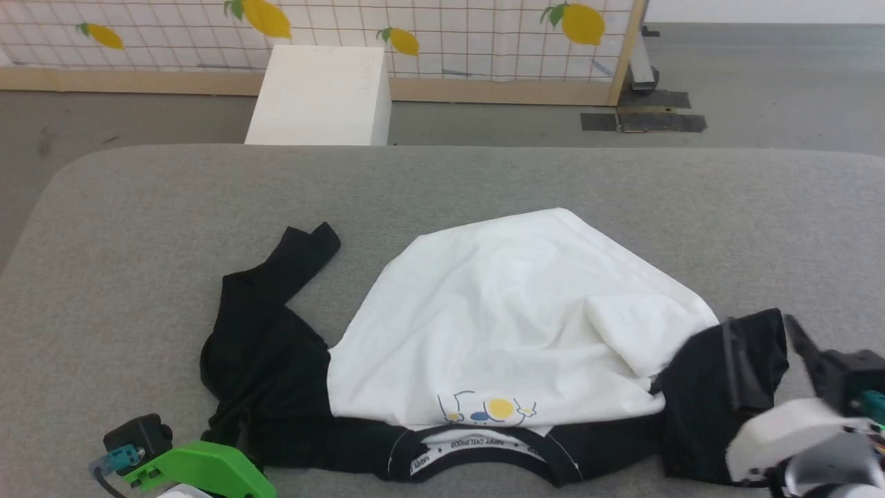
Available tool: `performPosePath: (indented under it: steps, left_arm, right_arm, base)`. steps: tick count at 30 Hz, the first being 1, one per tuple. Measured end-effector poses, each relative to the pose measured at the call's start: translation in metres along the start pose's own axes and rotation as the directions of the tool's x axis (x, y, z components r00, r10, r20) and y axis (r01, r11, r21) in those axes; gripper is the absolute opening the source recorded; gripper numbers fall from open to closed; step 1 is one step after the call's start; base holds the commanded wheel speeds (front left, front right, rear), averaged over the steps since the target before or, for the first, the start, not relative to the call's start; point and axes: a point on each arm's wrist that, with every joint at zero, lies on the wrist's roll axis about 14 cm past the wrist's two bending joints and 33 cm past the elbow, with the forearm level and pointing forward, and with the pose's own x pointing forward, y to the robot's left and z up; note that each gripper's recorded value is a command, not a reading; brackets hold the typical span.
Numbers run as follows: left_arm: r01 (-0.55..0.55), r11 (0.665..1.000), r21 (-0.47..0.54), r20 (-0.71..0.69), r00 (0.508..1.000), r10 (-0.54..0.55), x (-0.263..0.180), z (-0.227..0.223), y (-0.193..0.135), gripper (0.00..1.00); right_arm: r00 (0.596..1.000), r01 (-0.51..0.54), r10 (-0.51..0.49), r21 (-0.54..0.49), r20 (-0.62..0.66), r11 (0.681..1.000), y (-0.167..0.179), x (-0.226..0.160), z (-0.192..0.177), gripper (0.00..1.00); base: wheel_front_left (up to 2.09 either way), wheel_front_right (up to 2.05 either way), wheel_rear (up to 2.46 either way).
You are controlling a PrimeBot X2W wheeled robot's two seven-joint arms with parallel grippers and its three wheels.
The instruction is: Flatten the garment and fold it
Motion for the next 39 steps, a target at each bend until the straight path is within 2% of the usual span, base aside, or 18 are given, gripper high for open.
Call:
performPosePath:
  steps: [6, 9, 12, 14, 18, 25, 32, 33, 34, 35, 37, 39]
  left_arm:
    - [0.025, 0.999, 0.030, 0.182, 0.983, -0.030, -0.010, 0.024, -0.001, 1.00]
    - [0.053, 0.998, 0.039, 0.217, 0.974, -0.061, -0.016, 0.021, -0.005, 1.00]
    - [0.114, 0.992, 0.049, 0.165, 0.979, -0.121, -0.021, 0.002, -0.018, 1.00]
    - [0.152, 0.987, 0.059, 0.081, 0.984, -0.156, -0.025, -0.019, -0.025, 1.00]
    - [0.177, 0.983, 0.042, -0.050, 0.983, -0.175, -0.031, -0.047, -0.031, 1.00]
    - [0.143, 0.990, -0.011, -0.094, 0.985, -0.143, -0.021, -0.049, -0.036, 1.00]
    - [0.113, 0.994, 0.001, -0.164, 0.980, -0.111, -0.004, -0.054, -0.040, 1.00]
    - [0.111, 0.994, 0.003, -0.166, 0.980, -0.109, -0.003, -0.053, -0.040, 0.76]
    - [0.108, 0.994, 0.001, -0.164, 0.981, -0.107, -0.001, -0.052, -0.040, 0.10]
    - [0.109, 0.994, 0.001, -0.161, 0.981, -0.107, 0.001, -0.051, -0.041, 0.00]
    - [0.111, 0.994, 0.002, -0.157, 0.982, -0.109, 0.003, -0.049, -0.041, 0.00]
    - [0.109, 0.994, 0.012, -0.153, 0.982, -0.106, 0.004, -0.047, -0.038, 0.00]
  right_arm:
    - [0.990, -0.140, 0.139, -0.034, -0.031, 0.990, 0.049, 0.018, 0.000, 1.00]
    - [0.983, -0.180, 0.179, -0.033, -0.029, 0.983, 0.063, 0.023, 0.002, 1.00]
    - [0.977, -0.212, 0.211, -0.023, -0.029, 0.977, 0.074, 0.026, 0.002, 1.00]
    - [0.973, -0.232, 0.231, -0.019, -0.027, 0.973, 0.081, 0.027, 0.003, 1.00]
    - [0.968, -0.251, 0.251, -0.008, -0.025, 0.968, 0.088, 0.029, 0.003, 1.00]
    - [0.970, -0.243, 0.244, 0.023, -0.016, 0.970, 0.085, 0.026, 0.003, 1.00]
    - [0.979, -0.202, 0.203, 0.047, -0.026, 0.978, 0.069, 0.018, -0.002, 1.00]
    - [0.980, -0.195, 0.196, 0.053, -0.031, 0.979, 0.067, 0.016, -0.004, 1.00]
    - [0.981, -0.187, 0.190, 0.067, -0.046, 0.980, 0.064, 0.012, -0.007, 1.00]
    - [0.981, -0.180, 0.185, 0.079, -0.064, 0.980, 0.062, 0.009, -0.012, 1.00]
    - [0.975, -0.171, 0.184, 0.105, -0.128, 0.980, 0.060, 0.000, -0.026, 1.00]
    - [0.949, -0.165, 0.201, 0.158, -0.245, 0.974, 0.062, -0.015, -0.050, 1.00]
  base:
    - [0.00, 0.00, 0.00]
    - [0.00, 0.00, 0.00]
    - [0.00, 0.00, 0.00]
    - [0.00, 0.00, 0.00]
    - [0.00, 0.00, 0.00]
    - [0.00, 0.00, 0.00]
    - [0.00, 0.00, 0.00]
    - [0.00, 0.00, 0.00]
    - [0.00, 0.00, 0.00]
    - [0.00, 0.00, 0.00]
    - [0.00, 0.00, 0.00]
    - [0.00, 0.00, 0.00]
